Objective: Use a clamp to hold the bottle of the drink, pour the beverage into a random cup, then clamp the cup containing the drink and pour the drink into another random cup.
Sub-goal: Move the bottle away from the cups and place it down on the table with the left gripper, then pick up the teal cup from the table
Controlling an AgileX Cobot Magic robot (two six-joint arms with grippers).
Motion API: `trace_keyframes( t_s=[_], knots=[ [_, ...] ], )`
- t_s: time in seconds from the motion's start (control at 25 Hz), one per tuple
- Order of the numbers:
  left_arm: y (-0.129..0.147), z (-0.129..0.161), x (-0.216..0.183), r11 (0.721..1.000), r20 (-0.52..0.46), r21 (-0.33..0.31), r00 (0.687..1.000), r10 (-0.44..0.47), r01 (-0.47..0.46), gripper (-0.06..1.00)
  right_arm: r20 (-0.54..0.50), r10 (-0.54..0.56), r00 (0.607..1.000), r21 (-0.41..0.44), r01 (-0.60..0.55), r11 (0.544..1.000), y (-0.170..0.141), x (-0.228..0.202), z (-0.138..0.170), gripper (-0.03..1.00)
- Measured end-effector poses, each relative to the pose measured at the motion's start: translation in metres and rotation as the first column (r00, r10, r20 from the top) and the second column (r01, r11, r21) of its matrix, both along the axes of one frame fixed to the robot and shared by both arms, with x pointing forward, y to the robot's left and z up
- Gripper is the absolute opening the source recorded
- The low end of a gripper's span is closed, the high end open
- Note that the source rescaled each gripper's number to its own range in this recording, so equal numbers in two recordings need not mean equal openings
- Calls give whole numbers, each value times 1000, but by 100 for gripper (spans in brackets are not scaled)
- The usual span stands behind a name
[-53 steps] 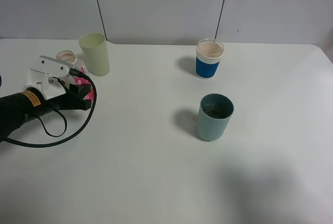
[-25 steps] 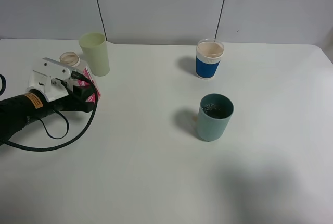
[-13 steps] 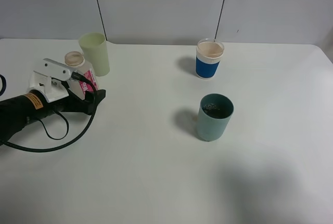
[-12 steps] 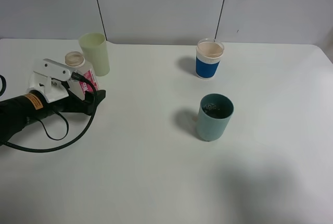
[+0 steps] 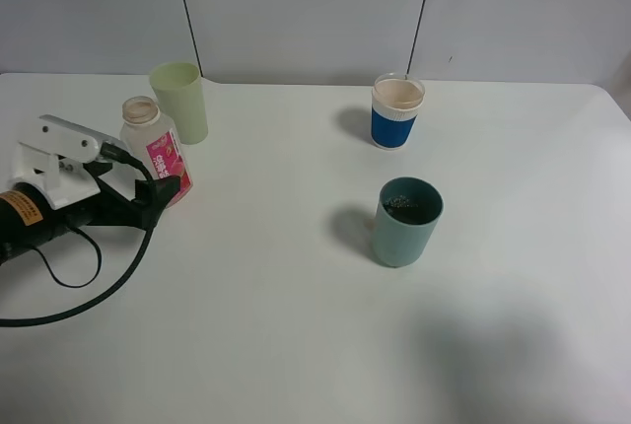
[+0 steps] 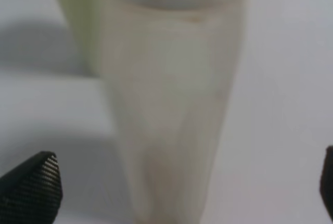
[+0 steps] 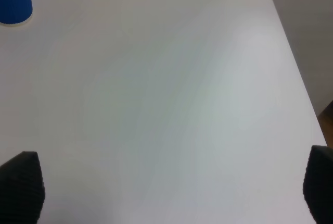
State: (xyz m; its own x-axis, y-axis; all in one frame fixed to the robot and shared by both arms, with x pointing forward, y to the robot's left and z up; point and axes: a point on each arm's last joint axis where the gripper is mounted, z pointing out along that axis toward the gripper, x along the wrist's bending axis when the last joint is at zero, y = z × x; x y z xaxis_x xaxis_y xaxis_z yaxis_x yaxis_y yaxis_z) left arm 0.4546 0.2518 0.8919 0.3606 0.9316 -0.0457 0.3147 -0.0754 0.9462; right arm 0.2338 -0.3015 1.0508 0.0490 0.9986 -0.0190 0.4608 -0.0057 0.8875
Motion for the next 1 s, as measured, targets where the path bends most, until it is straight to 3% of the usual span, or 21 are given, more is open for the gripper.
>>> trace_keyframes(
  t_s=[0.44, 0.72, 0.88, 1.0],
  knots=[
    [15, 60, -31, 992, 162, -25, 978, 130, -127, 100, 0, 0, 1000, 0, 0, 1000, 0, 0, 0, 100],
    [23, 95, -47, 981, 212, -49, 958, 193, -187, 100, 0, 0, 1000, 0, 0, 1000, 0, 0, 0, 100],
    [25, 134, -55, 978, 273, -59, 940, 207, -198, 100, 0, 0, 1000, 0, 0, 1000, 0, 0, 0, 100],
    [28, 161, -60, 976, 245, -30, 945, 217, -216, 100, 0, 0, 1000, 0, 0, 1000, 0, 0, 0, 100]
  ],
)
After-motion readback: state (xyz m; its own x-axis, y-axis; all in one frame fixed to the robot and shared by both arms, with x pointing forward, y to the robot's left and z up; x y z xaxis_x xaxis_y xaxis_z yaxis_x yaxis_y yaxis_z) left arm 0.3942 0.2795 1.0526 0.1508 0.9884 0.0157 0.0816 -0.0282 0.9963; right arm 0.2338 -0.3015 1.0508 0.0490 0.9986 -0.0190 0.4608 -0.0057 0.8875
